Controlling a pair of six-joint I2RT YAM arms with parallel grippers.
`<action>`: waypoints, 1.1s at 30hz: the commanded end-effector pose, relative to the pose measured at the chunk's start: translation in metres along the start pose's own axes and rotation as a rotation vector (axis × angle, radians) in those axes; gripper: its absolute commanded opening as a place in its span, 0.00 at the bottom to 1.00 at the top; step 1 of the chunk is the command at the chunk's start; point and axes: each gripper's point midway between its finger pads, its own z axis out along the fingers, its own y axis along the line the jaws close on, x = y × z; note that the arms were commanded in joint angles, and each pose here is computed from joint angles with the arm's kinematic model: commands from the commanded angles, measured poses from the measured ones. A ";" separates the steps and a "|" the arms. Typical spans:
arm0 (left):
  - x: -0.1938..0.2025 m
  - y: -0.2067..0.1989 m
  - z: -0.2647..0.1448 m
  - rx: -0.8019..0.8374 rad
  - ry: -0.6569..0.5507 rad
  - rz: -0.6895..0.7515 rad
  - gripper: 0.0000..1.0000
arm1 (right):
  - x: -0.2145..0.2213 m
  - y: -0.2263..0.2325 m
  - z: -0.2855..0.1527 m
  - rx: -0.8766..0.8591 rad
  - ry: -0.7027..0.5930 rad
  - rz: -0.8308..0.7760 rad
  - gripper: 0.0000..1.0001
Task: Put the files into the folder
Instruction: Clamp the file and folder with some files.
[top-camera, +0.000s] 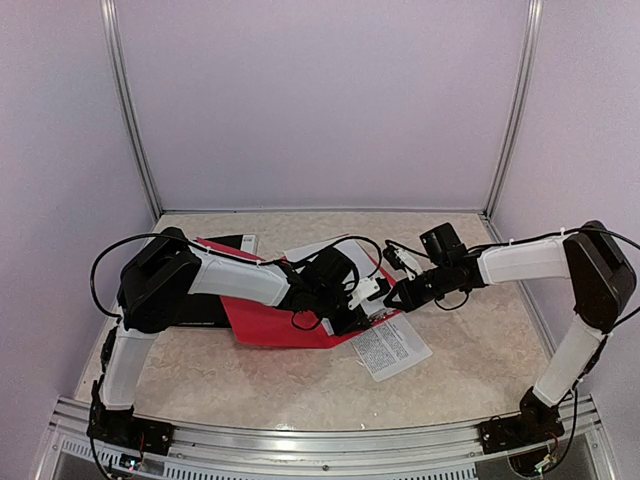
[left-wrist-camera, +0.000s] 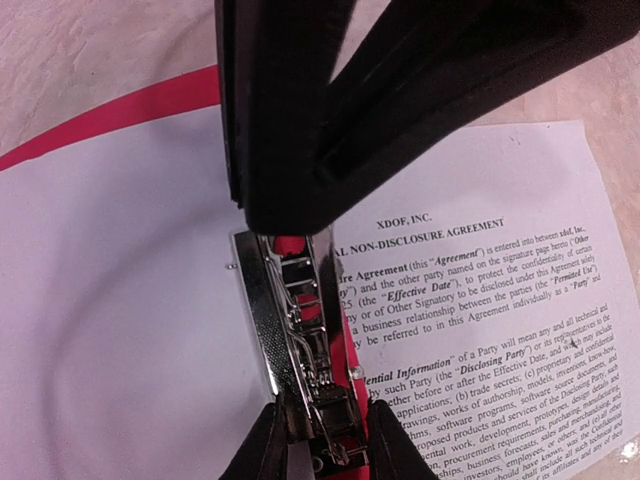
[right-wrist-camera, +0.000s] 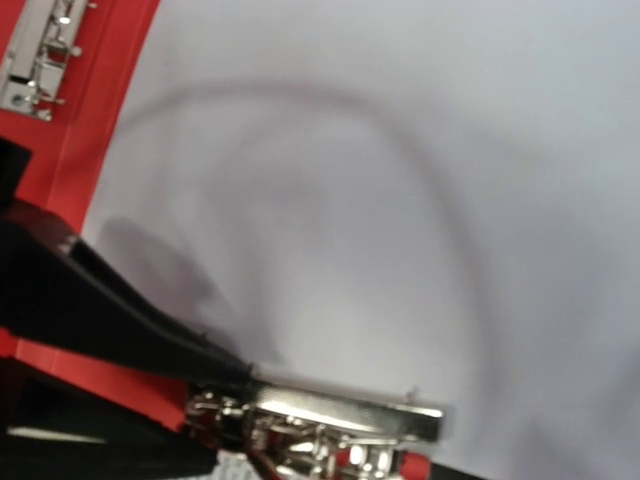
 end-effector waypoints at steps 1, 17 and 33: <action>0.027 -0.010 0.008 0.027 0.063 -0.003 0.25 | 0.009 -0.022 0.006 0.080 0.044 0.018 0.04; 0.028 -0.014 0.006 0.043 0.054 0.014 0.24 | 0.024 -0.053 0.026 0.122 0.087 0.054 0.00; 0.026 -0.015 0.004 0.037 0.044 0.023 0.24 | 0.047 -0.068 0.043 0.143 0.146 0.085 0.00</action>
